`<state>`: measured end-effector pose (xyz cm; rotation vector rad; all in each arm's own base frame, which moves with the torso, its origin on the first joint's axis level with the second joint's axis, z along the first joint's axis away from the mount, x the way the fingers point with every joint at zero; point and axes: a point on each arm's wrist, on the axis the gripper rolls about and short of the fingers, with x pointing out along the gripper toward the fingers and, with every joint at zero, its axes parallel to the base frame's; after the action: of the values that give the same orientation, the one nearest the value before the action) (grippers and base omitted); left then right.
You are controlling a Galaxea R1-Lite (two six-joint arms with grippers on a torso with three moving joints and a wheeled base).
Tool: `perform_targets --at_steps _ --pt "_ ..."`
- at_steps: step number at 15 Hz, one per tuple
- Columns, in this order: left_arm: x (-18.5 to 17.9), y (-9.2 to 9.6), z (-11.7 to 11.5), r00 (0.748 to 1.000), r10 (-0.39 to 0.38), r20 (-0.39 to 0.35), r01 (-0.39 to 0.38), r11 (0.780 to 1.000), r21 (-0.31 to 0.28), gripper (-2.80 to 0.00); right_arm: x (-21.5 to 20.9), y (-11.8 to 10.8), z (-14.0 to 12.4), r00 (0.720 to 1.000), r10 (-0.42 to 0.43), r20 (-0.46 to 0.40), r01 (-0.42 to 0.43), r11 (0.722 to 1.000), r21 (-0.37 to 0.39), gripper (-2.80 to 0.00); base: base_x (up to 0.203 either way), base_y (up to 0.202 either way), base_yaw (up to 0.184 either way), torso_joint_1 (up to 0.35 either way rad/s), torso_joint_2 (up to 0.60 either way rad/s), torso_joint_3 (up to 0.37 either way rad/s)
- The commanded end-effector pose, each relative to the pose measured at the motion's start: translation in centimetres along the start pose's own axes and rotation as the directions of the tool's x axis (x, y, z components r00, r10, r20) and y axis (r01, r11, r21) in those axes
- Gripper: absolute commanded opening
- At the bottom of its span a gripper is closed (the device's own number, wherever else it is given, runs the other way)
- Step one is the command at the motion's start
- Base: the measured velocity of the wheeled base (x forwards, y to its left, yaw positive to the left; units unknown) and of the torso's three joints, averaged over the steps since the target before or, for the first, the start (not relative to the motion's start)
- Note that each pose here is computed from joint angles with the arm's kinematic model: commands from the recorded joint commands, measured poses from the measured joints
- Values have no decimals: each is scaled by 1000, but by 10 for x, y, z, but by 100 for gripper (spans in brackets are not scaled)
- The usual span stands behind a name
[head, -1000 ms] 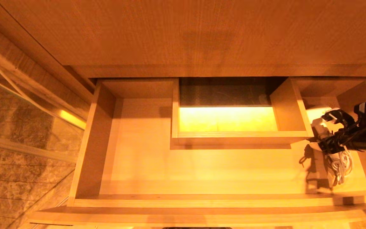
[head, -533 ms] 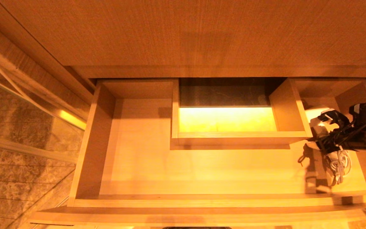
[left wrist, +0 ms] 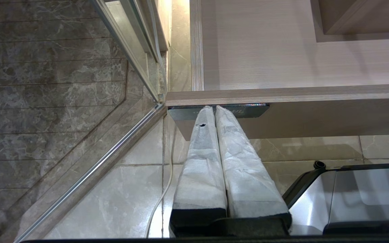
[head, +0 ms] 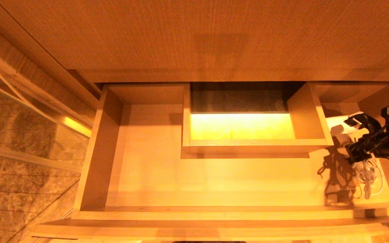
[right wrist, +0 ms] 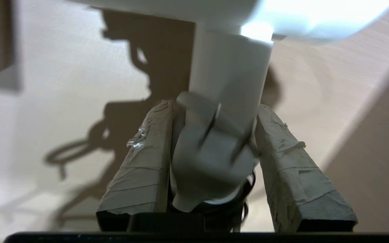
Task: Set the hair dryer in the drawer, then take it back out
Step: Pick up the hairdryer
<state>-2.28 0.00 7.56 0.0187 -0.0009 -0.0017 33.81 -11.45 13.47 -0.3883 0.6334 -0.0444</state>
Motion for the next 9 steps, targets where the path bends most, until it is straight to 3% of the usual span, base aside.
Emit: perform_targets --at_steps 1,9 --pt "0 0 0 1000 0 -1 0 1000 1 -280 -33 -3 9 998 -37 53 37 999 -6 -280 0 0 0 0 0 0" --pt "0 0 0 1000 0 -1 0 1000 1 -280 -145 -8 6 977 -173 121 174 985 6 -280 0 0 0 0 0 0"
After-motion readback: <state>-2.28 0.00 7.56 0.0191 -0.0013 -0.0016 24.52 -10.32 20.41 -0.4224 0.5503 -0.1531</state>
